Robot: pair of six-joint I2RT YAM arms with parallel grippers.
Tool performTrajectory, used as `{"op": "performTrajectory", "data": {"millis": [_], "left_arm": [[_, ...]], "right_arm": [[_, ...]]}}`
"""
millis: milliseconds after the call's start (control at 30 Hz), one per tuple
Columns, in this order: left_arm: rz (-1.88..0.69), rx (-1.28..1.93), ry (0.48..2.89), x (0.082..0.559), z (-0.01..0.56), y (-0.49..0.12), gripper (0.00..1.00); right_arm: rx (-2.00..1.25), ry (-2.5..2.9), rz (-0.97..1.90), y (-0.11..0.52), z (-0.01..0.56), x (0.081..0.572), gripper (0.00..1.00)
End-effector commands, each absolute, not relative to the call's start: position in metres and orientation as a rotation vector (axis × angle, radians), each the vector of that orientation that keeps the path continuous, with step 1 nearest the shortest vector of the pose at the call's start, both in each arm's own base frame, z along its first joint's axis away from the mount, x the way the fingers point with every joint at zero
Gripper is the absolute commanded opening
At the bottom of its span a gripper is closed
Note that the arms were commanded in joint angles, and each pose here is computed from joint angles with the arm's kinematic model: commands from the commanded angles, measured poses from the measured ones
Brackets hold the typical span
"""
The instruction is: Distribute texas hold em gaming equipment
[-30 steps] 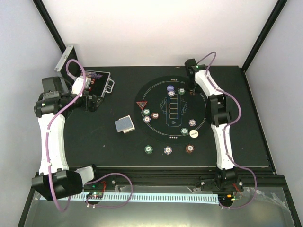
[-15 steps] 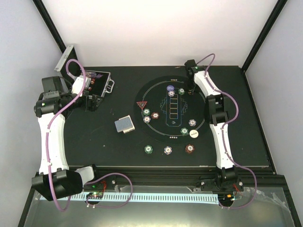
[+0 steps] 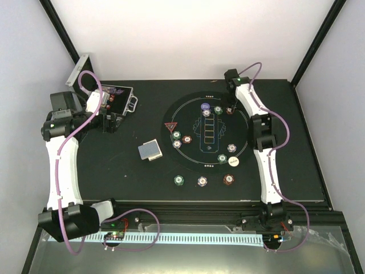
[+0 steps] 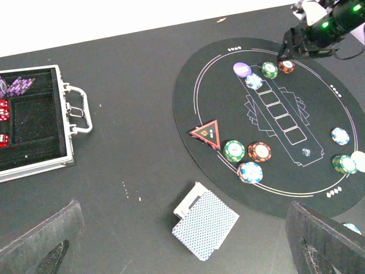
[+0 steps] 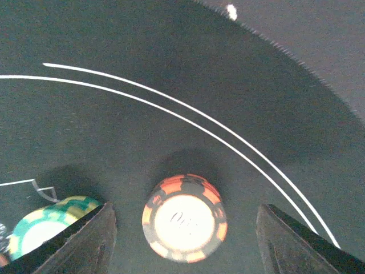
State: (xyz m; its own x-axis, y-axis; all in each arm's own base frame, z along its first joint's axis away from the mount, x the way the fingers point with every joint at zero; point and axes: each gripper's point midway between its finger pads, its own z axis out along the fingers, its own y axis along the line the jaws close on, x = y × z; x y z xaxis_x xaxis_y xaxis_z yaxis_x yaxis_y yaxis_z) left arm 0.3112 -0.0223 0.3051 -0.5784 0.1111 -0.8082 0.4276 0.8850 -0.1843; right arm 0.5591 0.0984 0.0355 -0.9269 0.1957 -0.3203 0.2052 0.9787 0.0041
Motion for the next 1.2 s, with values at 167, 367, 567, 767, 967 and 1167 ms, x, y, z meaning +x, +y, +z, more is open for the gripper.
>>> {"op": "performTrajectory", "data": {"millis": [167,367,567,767,967,1167], "left_arm": [[-0.467,0.392,2.126,0.309,0.321,-0.025,0.99],[-0.468,0.403,2.120,0.303,0.323,-0.028,0.99],[-0.485,0.412,2.122,0.299,0.320,-0.031,0.99],[-0.489,0.416,2.116,0.296,0.321,-0.033,0.99],[-0.490,0.420,2.110,0.294,0.323,-0.034,0.99],[-0.499,0.441,2.128,0.294,0.315,-0.034,0.99]], "right_arm": [[0.299,2.677,-0.011,0.083,0.143,0.526,0.66],[0.168,2.662,0.024,0.114,0.154,0.435,0.66],[0.049,2.728,0.018,0.140,0.117,0.330,0.73],[0.038,2.824,-0.037,0.139,0.075,0.256,0.78],[0.021,2.873,0.019,0.140,0.053,0.211,0.79],[-0.028,2.912,0.069,0.146,0.035,0.193,0.76]]}}
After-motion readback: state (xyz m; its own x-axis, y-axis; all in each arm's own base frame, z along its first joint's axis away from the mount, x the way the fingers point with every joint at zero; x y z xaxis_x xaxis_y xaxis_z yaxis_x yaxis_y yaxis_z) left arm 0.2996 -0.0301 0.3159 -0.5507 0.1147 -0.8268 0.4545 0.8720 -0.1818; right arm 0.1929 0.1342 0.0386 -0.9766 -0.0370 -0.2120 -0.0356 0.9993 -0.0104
